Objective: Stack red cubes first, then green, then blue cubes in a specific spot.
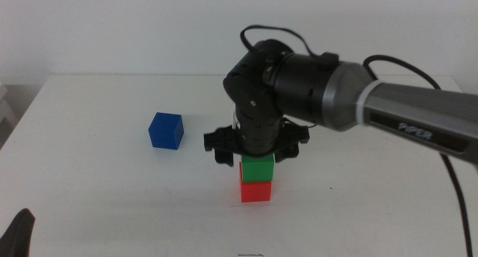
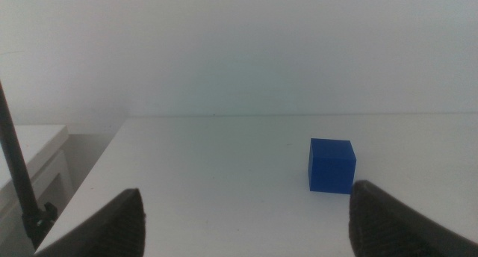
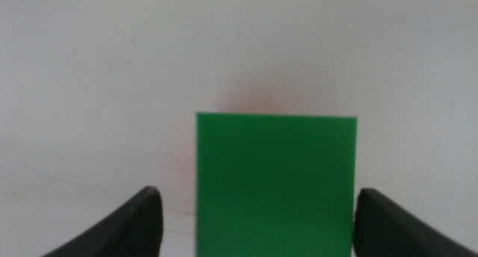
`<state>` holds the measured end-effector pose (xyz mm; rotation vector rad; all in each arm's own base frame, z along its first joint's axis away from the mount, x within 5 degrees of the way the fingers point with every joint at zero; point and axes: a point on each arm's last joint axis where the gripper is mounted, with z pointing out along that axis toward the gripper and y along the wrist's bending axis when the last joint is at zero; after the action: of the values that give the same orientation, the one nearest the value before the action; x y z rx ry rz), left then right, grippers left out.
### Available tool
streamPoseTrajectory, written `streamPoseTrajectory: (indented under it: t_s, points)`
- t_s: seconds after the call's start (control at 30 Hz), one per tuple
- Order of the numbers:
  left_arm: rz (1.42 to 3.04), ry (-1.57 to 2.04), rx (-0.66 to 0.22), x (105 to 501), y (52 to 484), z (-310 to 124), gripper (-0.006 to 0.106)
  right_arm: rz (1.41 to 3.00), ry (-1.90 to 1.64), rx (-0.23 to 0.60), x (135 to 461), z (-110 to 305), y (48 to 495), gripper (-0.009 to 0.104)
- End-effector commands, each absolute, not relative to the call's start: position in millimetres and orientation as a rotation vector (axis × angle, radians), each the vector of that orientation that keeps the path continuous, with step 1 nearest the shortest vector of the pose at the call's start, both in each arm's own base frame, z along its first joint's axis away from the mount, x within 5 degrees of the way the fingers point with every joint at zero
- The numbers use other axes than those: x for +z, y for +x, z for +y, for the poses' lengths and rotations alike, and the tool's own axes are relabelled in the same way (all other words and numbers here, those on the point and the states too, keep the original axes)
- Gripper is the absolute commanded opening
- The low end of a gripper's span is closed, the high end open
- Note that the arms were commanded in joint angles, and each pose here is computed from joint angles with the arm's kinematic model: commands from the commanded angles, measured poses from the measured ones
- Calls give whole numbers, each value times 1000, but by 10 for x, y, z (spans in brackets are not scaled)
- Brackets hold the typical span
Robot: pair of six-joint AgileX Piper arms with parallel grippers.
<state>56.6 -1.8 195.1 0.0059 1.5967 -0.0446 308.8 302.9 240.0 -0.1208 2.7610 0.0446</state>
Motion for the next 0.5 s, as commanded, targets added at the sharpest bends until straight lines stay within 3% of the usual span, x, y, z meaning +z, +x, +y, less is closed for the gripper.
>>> streamPoseTrajectory:
  t_s: [0.0, 0.07, 0.2, 0.37, 0.47]
  points:
    - [1497, 2, -50, 2043, 548, -17, 94, 2607, -98, 190, 2984, 2903, 3067, 80]
    - [1497, 2, -50, 2043, 548, -17, 94, 2544, -106, 241, 3257, 2786, 3016, 88]
    - [1497, 2, -50, 2043, 548, -17, 94, 2458, -231, 271, 3677, 2449, 2828, 93]
    - [1497, 2, -50, 2043, 548, -17, 94, 2272, -410, 344, 3955, 1825, 2432, 93]
    - [1497, 2, -50, 2043, 548, -17, 94, 2136, -481, 323, 3999, 1364, 2085, 91]
